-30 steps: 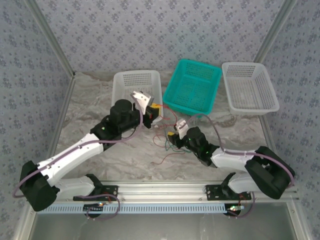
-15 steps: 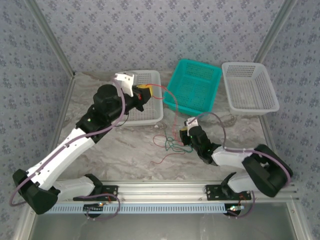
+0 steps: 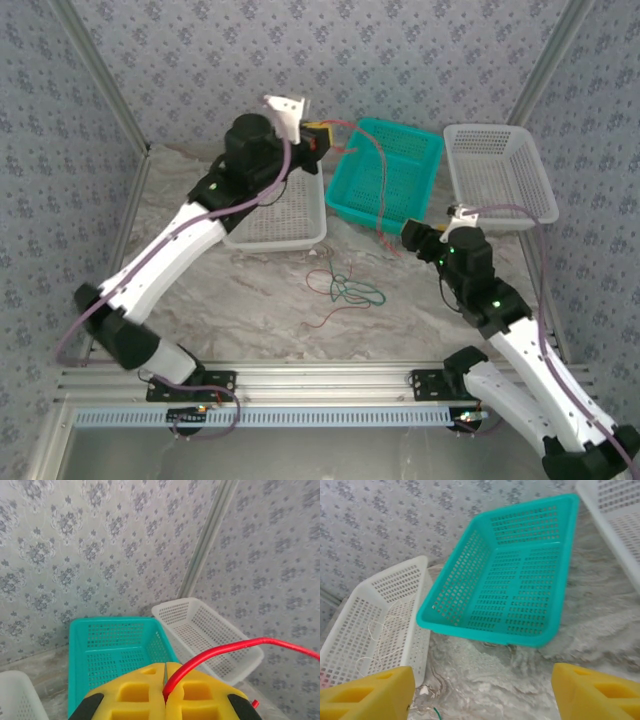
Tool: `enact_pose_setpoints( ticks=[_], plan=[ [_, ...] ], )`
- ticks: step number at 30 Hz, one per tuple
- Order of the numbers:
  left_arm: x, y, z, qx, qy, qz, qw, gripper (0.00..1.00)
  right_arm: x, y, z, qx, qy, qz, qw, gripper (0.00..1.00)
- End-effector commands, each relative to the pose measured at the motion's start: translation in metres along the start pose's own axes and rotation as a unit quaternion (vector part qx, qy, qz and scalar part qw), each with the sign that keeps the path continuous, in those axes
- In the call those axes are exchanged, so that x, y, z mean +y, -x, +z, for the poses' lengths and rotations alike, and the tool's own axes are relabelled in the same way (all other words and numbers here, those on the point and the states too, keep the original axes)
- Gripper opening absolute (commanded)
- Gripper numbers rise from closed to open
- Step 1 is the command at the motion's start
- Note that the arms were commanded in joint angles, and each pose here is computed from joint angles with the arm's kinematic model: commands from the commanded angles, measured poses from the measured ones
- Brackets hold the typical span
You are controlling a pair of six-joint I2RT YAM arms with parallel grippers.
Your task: Untangle the cables
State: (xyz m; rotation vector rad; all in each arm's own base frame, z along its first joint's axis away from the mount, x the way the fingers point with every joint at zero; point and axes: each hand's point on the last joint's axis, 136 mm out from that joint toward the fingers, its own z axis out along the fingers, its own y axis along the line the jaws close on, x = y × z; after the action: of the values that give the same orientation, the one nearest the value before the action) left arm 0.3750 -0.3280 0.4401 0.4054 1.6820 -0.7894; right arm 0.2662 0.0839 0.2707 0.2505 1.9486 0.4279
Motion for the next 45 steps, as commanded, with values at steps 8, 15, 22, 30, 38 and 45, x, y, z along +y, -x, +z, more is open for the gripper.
enact_pose_setpoints(
  ticks=[8,15,22,30,38,45],
  plan=[
    [0.055,-0.040,0.123,0.037,0.088,0.075,0.993,0.00,-0.028,-0.004,-0.037,0.042,-0.066,0.008,0.997,0.79],
    [0.066,-0.081,0.187,0.092,0.076,0.062,0.991,0.00,-0.024,-0.018,-0.029,0.062,-0.048,0.008,0.997,0.79],
    [0.095,-0.124,0.213,0.116,0.115,0.058,0.985,0.35,-0.018,-0.023,-0.022,0.074,-0.032,0.000,0.997,0.79],
    [0.059,-0.073,0.183,0.096,0.079,0.071,0.990,0.66,-0.018,-0.021,-0.020,0.075,-0.032,-0.009,0.997,0.80],
    [-0.020,-0.003,0.105,0.085,0.002,0.106,0.991,0.64,-0.009,-0.034,-0.012,0.114,-0.007,-0.026,0.993,0.81],
    [-0.021,-0.012,0.057,0.055,-0.014,0.094,0.994,0.61,0.000,-0.055,0.002,0.167,0.014,-0.038,0.985,0.81]
  ],
)
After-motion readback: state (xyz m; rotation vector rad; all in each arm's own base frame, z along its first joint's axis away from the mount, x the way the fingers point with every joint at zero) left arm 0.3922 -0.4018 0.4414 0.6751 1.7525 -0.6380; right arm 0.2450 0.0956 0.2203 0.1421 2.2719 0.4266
